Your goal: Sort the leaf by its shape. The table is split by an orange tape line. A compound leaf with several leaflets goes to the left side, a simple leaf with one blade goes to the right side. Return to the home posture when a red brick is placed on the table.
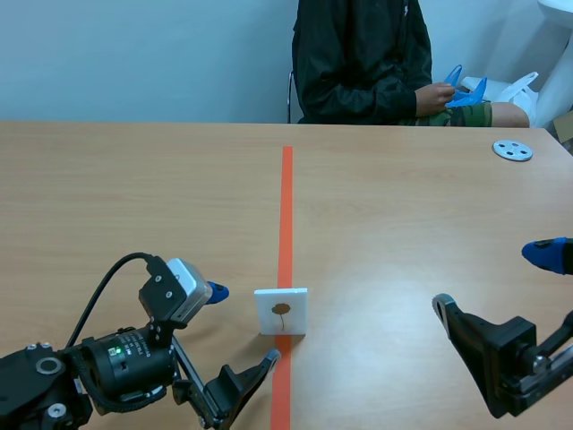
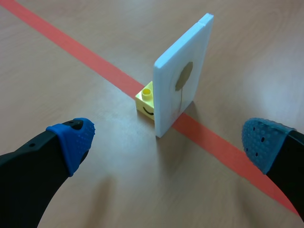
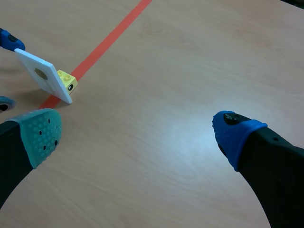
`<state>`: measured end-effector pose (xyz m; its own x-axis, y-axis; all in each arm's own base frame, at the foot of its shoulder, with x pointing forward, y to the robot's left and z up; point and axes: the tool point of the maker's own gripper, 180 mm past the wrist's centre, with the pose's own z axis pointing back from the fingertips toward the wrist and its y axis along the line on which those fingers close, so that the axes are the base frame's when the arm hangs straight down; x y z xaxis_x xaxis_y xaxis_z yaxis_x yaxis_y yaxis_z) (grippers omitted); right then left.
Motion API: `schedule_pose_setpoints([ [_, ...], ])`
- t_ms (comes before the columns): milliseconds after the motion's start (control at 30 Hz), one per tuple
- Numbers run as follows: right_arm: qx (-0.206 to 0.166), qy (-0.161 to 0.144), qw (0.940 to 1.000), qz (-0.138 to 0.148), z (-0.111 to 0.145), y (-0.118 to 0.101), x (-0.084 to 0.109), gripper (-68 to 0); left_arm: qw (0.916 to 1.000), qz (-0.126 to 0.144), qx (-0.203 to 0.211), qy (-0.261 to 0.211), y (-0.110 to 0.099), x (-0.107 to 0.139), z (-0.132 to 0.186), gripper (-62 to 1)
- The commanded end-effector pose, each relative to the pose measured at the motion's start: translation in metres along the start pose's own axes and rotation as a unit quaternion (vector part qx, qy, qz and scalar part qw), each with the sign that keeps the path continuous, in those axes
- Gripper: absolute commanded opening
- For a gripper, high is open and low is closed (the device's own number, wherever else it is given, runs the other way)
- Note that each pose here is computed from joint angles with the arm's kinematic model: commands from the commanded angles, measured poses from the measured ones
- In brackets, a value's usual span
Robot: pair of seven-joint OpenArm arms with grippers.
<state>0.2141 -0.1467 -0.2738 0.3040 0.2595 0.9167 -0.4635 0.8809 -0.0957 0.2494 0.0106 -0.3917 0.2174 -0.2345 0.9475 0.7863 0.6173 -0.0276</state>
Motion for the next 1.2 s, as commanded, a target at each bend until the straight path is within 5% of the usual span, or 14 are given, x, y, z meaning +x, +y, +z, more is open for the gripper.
schedule_pose_setpoints([
  [0, -0.002, -0.017, 0.9998, 0.006, -0.003, -0.003, 0.01, 0.4, 0.9995, 0.0, -0.007, -0.032, -0.004, 0.018, -0.011, 1.4],
  [567, -0.004, -0.011, 0.9998, 0.013, -0.007, -0.007, 0.011, 0.4, 0.9985, -0.029, -0.017, -0.043, -0.011, 0.02, -0.047, 1.4],
  [900, -0.004, -0.011, 0.9998, 0.013, -0.007, -0.007, 0.011, 0.4, 0.9985, -0.028, -0.017, -0.043, -0.011, 0.02, -0.047, -41.1],
  [1167, -0.004, -0.009, 0.9999, 0.013, -0.007, -0.007, 0.011, 0.4, 0.9985, -0.028, -0.017, -0.043, -0.011, 0.02, -0.047, -57.1],
])
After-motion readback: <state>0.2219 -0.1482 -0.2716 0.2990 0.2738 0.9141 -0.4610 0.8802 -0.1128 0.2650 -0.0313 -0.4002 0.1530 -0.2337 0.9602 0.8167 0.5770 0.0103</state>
